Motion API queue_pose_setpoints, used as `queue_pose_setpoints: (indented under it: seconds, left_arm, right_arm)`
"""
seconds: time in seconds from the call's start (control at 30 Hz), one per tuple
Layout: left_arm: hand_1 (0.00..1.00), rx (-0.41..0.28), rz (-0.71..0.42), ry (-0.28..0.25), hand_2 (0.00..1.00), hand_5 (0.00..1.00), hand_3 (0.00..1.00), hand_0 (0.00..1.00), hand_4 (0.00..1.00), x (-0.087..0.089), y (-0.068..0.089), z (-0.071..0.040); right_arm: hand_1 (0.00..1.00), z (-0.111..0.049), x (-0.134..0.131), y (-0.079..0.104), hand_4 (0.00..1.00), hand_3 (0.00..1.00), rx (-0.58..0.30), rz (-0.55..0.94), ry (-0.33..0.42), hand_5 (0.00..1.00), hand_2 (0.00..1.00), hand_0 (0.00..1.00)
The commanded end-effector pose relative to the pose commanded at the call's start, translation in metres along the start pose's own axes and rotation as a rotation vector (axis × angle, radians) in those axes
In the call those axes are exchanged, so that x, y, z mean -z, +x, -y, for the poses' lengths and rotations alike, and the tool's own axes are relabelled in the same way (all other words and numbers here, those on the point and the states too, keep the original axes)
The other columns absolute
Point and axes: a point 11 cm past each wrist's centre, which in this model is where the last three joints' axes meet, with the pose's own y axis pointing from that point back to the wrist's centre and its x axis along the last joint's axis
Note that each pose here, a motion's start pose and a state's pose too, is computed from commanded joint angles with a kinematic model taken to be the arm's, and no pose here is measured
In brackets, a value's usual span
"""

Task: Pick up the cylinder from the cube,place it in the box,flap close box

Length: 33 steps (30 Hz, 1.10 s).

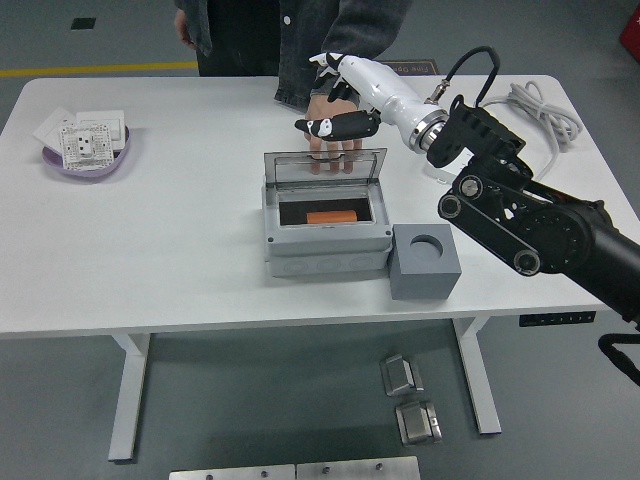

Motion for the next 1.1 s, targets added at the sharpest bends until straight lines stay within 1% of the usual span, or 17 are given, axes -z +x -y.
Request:
queue_pose_setpoints:
  seconds: [0.03, 0.07, 0.13, 0.3, 0.43, 0.47, 0.63, 0.67, 0.83, 0.87, 0.93, 1.1]
  left_arm:
    - [0.588, 0.001, 0.000, -0.001, 0.554, 0.086, 0.595, 0.619, 0.468, -0.001, 0.000, 0.000]
    - [0.585, 0.002, 0.000, -0.002, 0.553, 0.088, 0.594, 0.619, 0.465, -0.001, -0.001, 0.000]
    - [0.585, 0.004, 0.000, -0.004, 0.553, 0.088, 0.594, 0.619, 0.465, -0.002, -0.002, 0.000]
    - [0.586, 0.005, 0.001, -0.001, 0.553, 0.087, 0.594, 0.619, 0.464, 0.000, -0.002, 0.000]
    - [0.586, -0.002, -0.005, -0.007, 0.553, 0.087, 0.594, 0.619, 0.464, -0.002, 0.002, 0.000]
    - [0.586, -0.004, -0.006, -0.009, 0.553, 0.085, 0.594, 0.619, 0.463, -0.003, 0.003, 0.000]
    - [0.586, -0.007, -0.007, -0.013, 0.553, 0.085, 0.594, 0.619, 0.463, -0.005, 0.005, -0.001]
    - [0.585, -0.006, -0.006, -0.013, 0.554, 0.084, 0.594, 0.619, 0.462, -0.005, 0.005, -0.001]
    - [0.585, -0.005, -0.006, -0.012, 0.554, 0.084, 0.594, 0.619, 0.462, -0.004, 0.004, -0.001]
    - [0.584, -0.005, -0.006, -0.012, 0.554, 0.084, 0.594, 0.619, 0.462, -0.004, 0.004, -0.001]
    - [0.584, -0.005, -0.007, -0.011, 0.554, 0.084, 0.594, 0.619, 0.462, -0.004, 0.004, -0.001]
    - [0.585, -0.006, -0.009, -0.006, 0.554, 0.084, 0.593, 0.619, 0.463, -0.001, 0.004, 0.000]
  right_arm:
    - [0.515, 0.001, -0.004, -0.005, 0.818, 0.800, 0.007, 0.005, -0.010, 0.410, 0.664, 0.503]
    - [0.494, 0.000, -0.006, -0.009, 0.835, 0.788, 0.015, 0.007, -0.017, 0.417, 0.661, 0.474]
    - [0.494, -0.003, -0.010, -0.021, 0.835, 0.788, 0.040, 0.010, -0.025, 0.417, 0.661, 0.474]
    - [0.487, -0.013, -0.008, -0.040, 0.830, 0.786, 0.090, -0.013, -0.013, 0.412, 0.657, 0.473]
    - [0.487, -0.023, -0.003, -0.047, 0.830, 0.786, 0.120, -0.079, 0.009, 0.412, 0.657, 0.473]
    - [0.485, -0.026, -0.001, -0.049, 0.798, 0.782, 0.132, -0.103, 0.016, 0.402, 0.657, 0.458]
    - [0.485, -0.036, 0.004, -0.057, 0.798, 0.782, 0.160, -0.163, 0.039, 0.402, 0.657, 0.458]
    - [0.475, -0.038, 0.005, -0.058, 0.778, 0.786, 0.164, -0.168, 0.043, 0.406, 0.654, 0.451]
    - [0.475, -0.042, 0.004, -0.062, 0.778, 0.786, 0.167, -0.170, 0.049, 0.406, 0.654, 0.451]
    - [0.470, -0.043, 0.004, -0.063, 0.761, 0.782, 0.168, -0.168, 0.050, 0.400, 0.653, 0.440]
    - [0.470, -0.045, 0.003, -0.064, 0.761, 0.782, 0.168, -0.162, 0.051, 0.400, 0.653, 0.440]
    - [0.463, -0.054, 0.003, -0.072, 0.755, 0.774, 0.172, -0.124, 0.060, 0.399, 0.652, 0.429]
